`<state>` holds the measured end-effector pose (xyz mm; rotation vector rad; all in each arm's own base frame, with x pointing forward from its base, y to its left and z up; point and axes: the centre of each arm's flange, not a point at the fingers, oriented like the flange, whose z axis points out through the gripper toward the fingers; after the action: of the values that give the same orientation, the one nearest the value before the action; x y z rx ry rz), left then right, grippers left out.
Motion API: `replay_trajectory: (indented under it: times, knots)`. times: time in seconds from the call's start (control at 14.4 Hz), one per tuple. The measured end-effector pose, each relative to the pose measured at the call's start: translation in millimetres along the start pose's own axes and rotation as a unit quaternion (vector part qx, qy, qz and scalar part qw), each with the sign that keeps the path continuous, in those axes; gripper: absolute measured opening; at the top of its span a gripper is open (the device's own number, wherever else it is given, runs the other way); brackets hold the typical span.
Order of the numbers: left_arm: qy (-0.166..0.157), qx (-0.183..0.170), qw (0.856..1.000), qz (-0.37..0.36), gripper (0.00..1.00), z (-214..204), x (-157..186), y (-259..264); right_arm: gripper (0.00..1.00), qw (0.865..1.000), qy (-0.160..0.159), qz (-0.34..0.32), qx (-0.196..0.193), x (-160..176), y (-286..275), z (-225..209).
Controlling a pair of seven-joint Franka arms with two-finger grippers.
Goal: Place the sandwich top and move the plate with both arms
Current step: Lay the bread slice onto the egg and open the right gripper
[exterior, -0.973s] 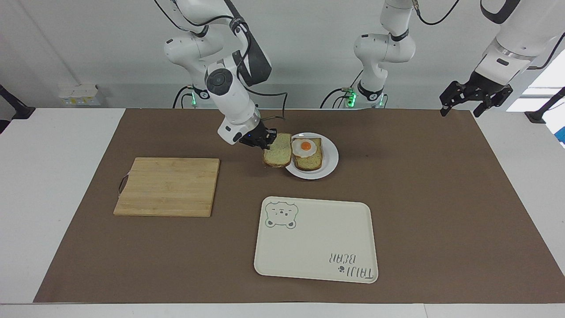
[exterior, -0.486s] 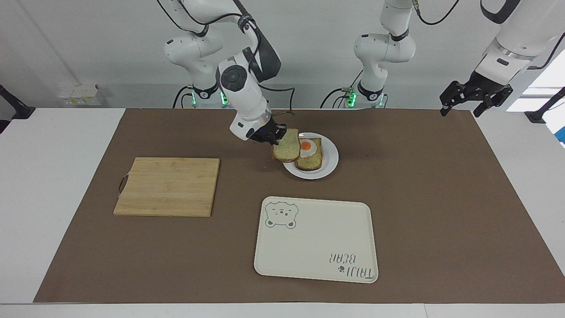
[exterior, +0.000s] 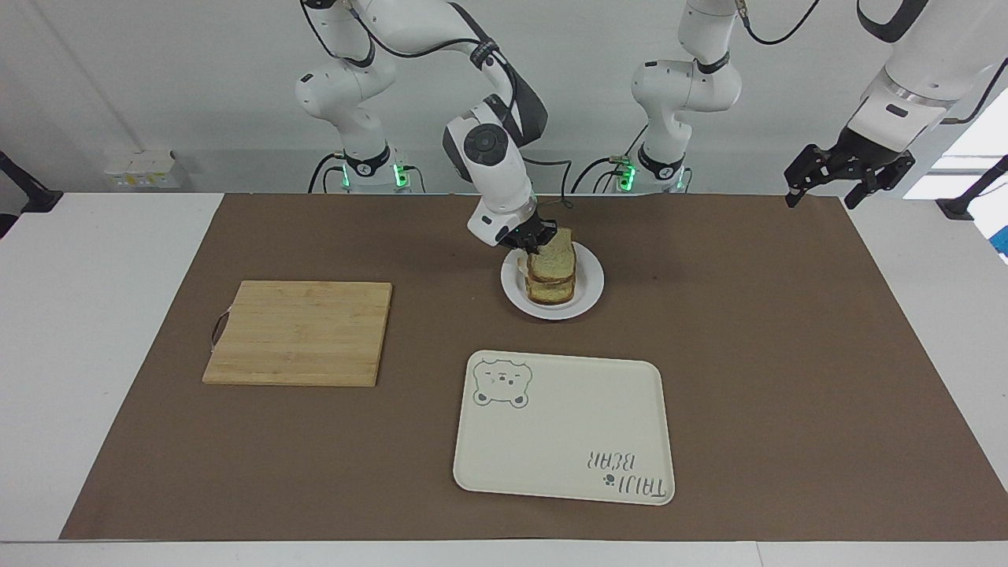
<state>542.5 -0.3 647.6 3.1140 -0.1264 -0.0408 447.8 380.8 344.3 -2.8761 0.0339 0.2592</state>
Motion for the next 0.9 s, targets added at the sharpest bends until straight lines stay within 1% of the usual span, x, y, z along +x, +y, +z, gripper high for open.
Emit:
replay_trajectory:
  times: [0.28,0.35,0.42,0.49,0.56,0.63,0.69,0.76,0.9]
  knots:
    - [0.0,0.0,1.0,0.0,1.0,0.0,0.0,0.0,0.12,1.0,0.007,0.006,-0.003,7.9,4.0,13.7]
    - [0.0,0.0,1.0,0.0,1.0,0.0,0.0,0.0,0.17,1.0,0.008,0.008,-0.002,10.0,5.4,12.8]
    - [0.0,0.0,1.0,0.0,1.0,0.0,0.0,0.0,0.18,1.0,0.01,0.009,-0.001,12.5,6.6,10.5]
    - [0.0,0.0,1.0,0.0,1.0,0.0,0.0,0.0,0.25,1.0,0.013,0.01,0.001,15.9,8.2,6.9]
    - [0.0,0.0,1.0,0.0,1.0,0.1,0.0,0.0,0.34,1.0,0.018,0.012,0.004,20.9,11.1,1.5]
    - [-0.001,0.0,1.0,0.0,1.0,0.9,-0.2,-0.1,0.44,0.999,0.025,0.018,0.009,28.1,17.0,-7.5]
    - [-0.005,-0.004,1.0,0.0,1.0,4.4,-1.1,0.3,0.56,0.999,0.033,0.027,0.014,38.1,28.5,-21.5]
    - [-0.012,-0.014,1.0,0.0,1.0,11.5,-2.2,2.1,0.67,0.999,0.039,0.028,0.014,47.1,42.6,-36.5]
    - [-0.02,-0.049,0.999,0.0,1.0,37.3,-1.4,8.7,0.91,0.998,0.06,0.02,-0.007,62.5,78.4,-75.5]
